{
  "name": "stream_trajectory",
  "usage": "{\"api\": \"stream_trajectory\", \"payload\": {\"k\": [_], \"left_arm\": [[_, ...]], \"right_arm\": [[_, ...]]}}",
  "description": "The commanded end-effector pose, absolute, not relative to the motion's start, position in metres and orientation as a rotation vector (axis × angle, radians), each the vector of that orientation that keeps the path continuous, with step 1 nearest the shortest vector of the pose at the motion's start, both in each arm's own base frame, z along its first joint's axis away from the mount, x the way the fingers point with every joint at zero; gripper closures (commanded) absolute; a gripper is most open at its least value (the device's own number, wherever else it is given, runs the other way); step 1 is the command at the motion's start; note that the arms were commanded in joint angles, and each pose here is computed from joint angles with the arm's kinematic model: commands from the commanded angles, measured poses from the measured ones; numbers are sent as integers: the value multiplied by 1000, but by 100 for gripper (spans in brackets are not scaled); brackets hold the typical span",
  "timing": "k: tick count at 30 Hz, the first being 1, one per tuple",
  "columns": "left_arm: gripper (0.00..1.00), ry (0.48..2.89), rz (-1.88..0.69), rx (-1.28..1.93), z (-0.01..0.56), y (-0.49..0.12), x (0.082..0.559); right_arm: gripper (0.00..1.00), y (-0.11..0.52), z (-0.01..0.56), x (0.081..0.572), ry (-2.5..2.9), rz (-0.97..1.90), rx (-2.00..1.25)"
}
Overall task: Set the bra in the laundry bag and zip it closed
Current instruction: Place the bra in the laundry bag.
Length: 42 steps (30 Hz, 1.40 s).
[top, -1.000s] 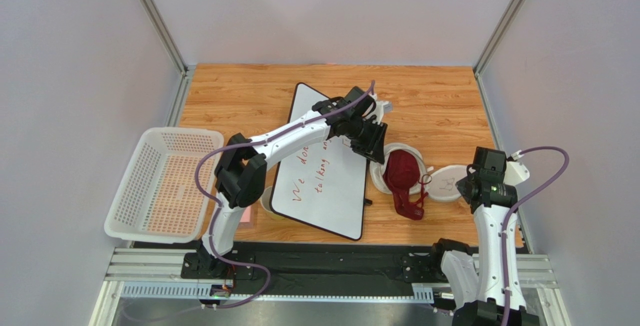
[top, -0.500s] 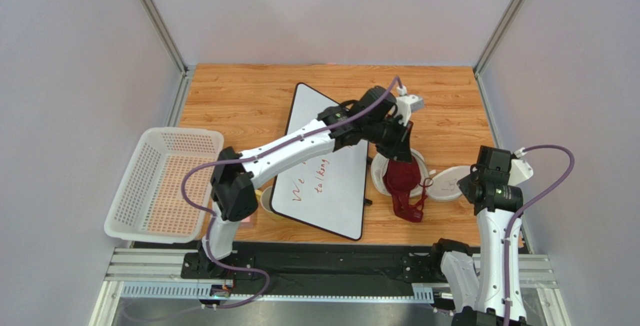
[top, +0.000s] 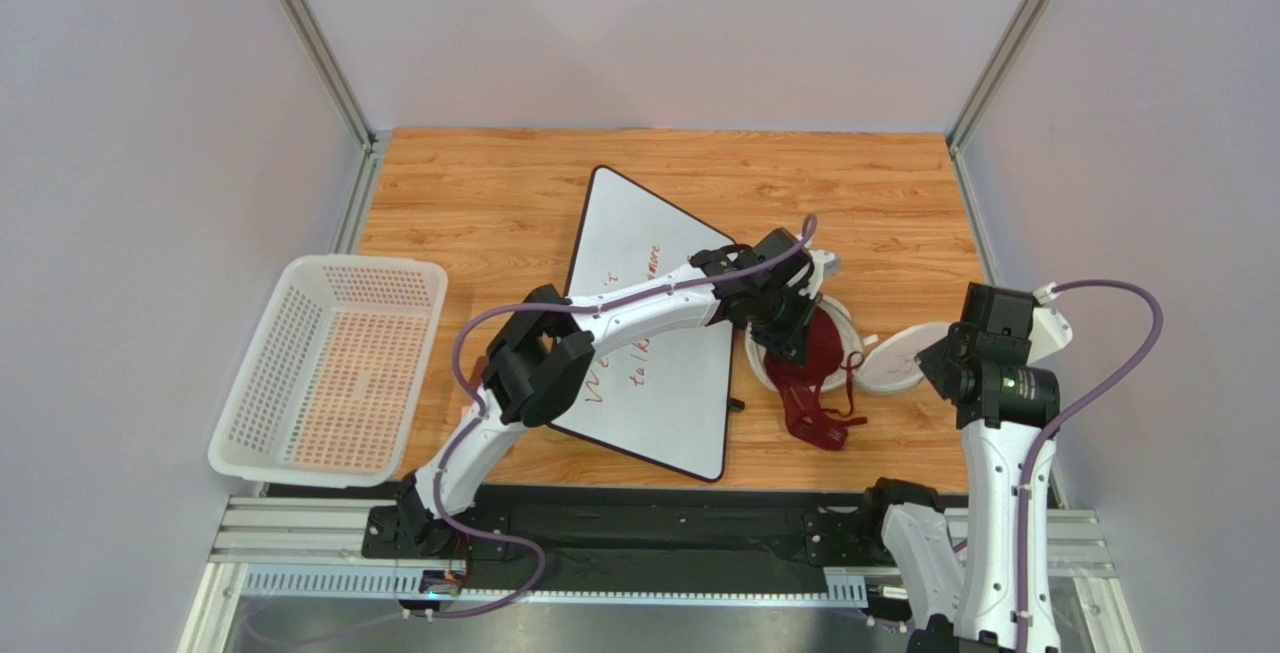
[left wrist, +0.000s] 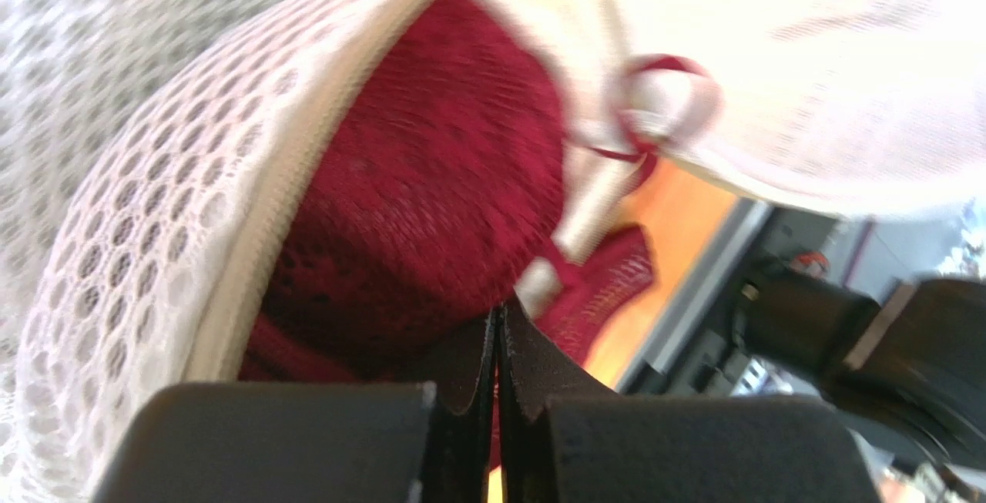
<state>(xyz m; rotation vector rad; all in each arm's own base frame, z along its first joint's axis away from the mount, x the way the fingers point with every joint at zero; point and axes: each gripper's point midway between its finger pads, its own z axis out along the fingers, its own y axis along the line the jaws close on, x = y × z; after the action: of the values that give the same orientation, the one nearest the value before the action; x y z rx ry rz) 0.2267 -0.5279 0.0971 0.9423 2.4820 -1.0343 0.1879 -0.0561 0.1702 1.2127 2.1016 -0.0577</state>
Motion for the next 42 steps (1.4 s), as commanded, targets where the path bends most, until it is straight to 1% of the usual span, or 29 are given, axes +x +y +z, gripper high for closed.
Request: {"api": "stream_trajectory", "payload": {"k": [1,5,7,12,15,16,18,19,21,22,24,25,27,28,29,31,33,34,35,37,42], "left_arm": [[100,2482,-1008,794,89,-531,271],[100,2496,-1002,764,85,-535,282],[100,2527,-989,746,75,-535,285],[100,2523,-967,715,76,-533,298],[100,2481,-941,759,94,-529,299],[95,2443,-955,779,114,-527,299],[84,2411,-969,815,130,-522,294],[72,2363,-989,823,157,-518,290],[62,2337,-981,849,167,-508,286],[55,2298,-989,850,187,-503,284],[49,2281,-991,860,193,-494,285],[49,2267,-994,853,201,-490,286],[50,2282,-979,827,198,-480,296],[57,2284,-981,811,197,-477,300],[61,2301,-981,799,190,-474,304],[65,2321,-1007,748,182,-469,319],[65,2329,-1024,743,178,-470,325],[63,2354,-1036,755,169,-471,325],[62,2343,-1052,764,172,-475,326],[61,2346,-1094,785,169,-479,321],[60,2363,-1106,799,156,-480,315]], "right_arm": [[100,-50,202,190,2068,-11,1154],[100,-40,230,189,2048,38,1104],[100,-37,235,185,2058,45,1100],[100,-36,234,174,2093,23,1090],[100,-35,231,174,2111,24,1089],[100,-34,232,174,2115,31,1082],[100,-34,234,174,2121,26,1073],[100,-36,238,174,2111,15,1068],[100,-36,237,175,2124,1,1054],[100,-36,236,175,2126,5,1055],[100,-34,234,175,2134,12,1049],[100,-33,234,176,2135,23,1045],[100,-31,233,177,2143,35,1039],[100,-29,234,178,2142,45,1033],[100,-29,235,179,2144,47,1030],[100,-29,236,180,2142,49,1027],[100,-28,236,180,2147,51,1022],[100,-28,235,181,2149,52,1022],[100,-28,236,181,2149,53,1018],[100,-28,237,182,2149,51,1015],[100,-26,239,185,2150,67,1005]]}}
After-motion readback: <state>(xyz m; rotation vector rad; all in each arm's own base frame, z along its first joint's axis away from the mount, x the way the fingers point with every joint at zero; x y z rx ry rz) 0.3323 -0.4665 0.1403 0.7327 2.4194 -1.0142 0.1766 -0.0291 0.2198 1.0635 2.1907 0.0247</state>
